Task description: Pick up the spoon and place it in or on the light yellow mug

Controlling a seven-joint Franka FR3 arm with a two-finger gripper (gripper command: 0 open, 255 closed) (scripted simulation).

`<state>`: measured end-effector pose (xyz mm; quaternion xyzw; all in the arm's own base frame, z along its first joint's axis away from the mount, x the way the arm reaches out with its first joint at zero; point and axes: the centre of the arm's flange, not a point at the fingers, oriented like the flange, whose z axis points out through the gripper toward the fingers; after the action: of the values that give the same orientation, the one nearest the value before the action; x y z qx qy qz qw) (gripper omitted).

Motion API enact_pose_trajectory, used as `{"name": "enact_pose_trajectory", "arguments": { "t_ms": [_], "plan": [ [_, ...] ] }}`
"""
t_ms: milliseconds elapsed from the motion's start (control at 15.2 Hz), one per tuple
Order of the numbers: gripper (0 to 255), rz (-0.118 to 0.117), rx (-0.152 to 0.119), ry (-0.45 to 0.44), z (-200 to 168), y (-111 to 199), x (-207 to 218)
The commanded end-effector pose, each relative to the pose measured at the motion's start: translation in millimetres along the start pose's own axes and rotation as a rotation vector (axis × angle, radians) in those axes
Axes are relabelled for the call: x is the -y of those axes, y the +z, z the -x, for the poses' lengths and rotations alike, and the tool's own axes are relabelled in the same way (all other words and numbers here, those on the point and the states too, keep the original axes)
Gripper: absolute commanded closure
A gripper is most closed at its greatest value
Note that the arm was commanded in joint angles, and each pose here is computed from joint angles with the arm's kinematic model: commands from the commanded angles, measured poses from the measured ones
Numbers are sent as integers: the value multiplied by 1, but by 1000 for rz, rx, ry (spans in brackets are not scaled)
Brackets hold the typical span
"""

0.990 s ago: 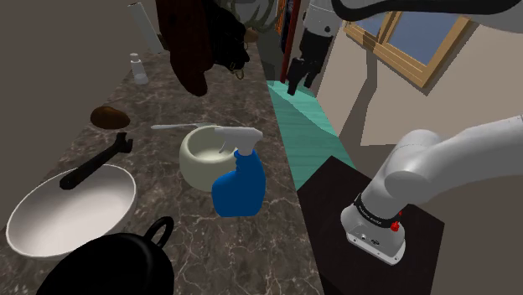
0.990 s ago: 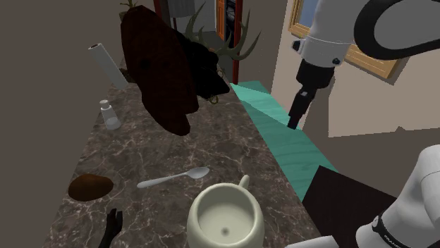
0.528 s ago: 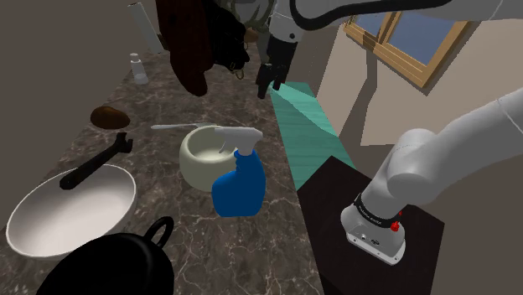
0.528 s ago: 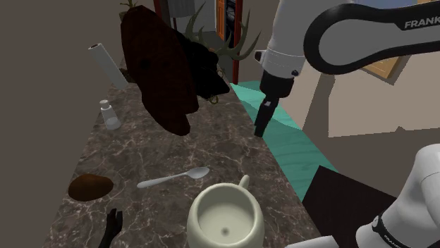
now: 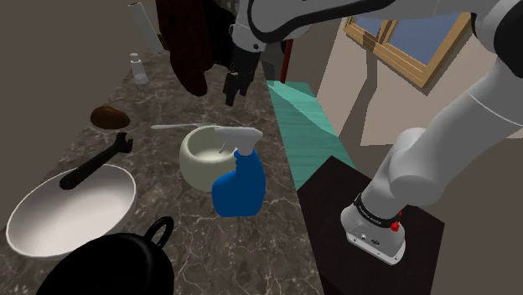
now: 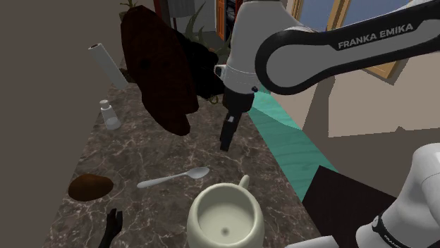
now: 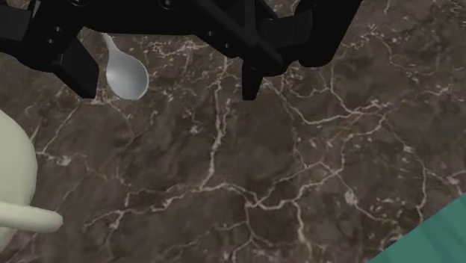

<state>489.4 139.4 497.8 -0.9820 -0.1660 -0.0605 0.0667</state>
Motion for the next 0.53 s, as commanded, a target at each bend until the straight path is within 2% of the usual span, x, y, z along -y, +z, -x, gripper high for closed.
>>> {"name": "enact_pose_trajectory", "arguments": {
  "t_ms": [0, 462],
  "plan": [
    [0, -10, -9, -45, -20, 12, 10],
    [0, -43, -33, -196, -85, 48, 56]
  ]
}}
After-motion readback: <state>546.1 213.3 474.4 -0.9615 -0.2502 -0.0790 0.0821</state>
